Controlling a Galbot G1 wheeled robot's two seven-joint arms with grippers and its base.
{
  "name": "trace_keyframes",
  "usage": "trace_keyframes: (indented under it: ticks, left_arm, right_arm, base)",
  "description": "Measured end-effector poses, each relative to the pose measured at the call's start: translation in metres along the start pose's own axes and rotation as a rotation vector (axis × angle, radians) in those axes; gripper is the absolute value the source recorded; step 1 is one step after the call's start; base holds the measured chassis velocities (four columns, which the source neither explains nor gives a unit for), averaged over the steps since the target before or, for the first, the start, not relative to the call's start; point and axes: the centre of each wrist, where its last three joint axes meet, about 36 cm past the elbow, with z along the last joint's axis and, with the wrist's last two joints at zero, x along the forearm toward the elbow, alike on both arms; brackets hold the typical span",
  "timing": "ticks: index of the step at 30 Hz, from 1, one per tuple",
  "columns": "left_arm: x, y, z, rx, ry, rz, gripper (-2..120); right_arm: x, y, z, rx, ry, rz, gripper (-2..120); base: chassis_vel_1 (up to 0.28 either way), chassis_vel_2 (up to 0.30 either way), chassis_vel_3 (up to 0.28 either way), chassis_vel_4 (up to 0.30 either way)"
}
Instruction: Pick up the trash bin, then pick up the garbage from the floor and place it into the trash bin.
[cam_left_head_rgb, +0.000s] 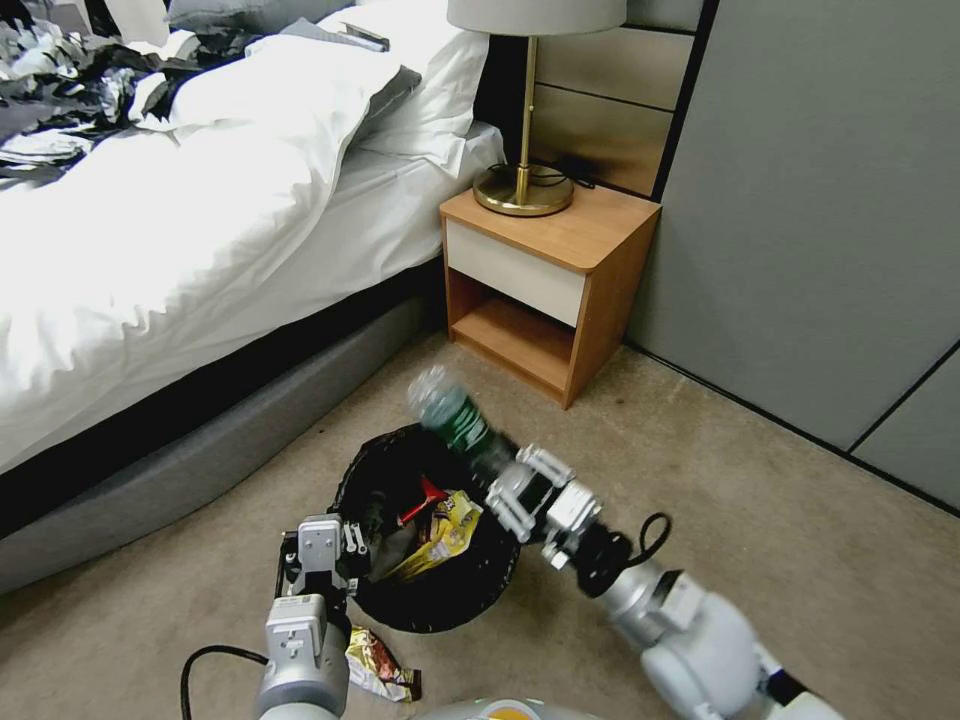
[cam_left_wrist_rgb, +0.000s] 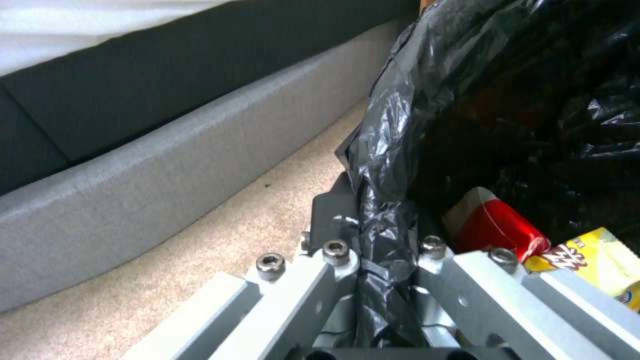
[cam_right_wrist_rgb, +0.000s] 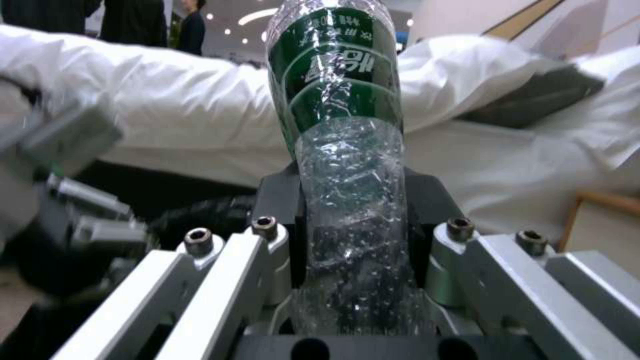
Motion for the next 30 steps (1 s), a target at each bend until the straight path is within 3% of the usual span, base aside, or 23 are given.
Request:
trace_keyframes:
  ticks: [5, 15, 22, 25, 30]
  left_arm:
    - [0.002, -0.001, 0.0, 0.001, -0.002, 0.002, 1]
    - [0.002, -0.002, -0.001, 0.001, -0.003, 0.004, 1]
    - [0.002, -0.002, -0.001, 0.0, -0.004, 0.005, 1]
    - [0.002, -0.001, -0.001, 0.0, -0.004, 0.006, 1]
    - [0.002, -0.001, -0.001, -0.001, -0.004, 0.006, 1]
  right_arm:
    - [-0.002, 0.016, 0.029, -0.026, 0.045, -0.017, 22]
    - [0.002, 0.019, 0.035, -0.023, 0.071, -0.034, 26]
    - [0.004, 0.018, 0.035, -0.013, 0.078, -0.042, 50]
    - [0.005, 0.017, 0.034, -0.008, 0.08, -0.044, 65]
    - [0.006, 0.017, 0.033, -0.005, 0.08, -0.048, 78]
  base:
    - [0.0, 0.0, 0.0, 0.0]
    - [0.0, 0.0, 0.0, 0.0]
    - [0.0, 0.0, 0.0, 0.0]
    - [0.0, 0.0, 0.0, 0.0]
    - [0.0, 0.0, 0.0, 0.0]
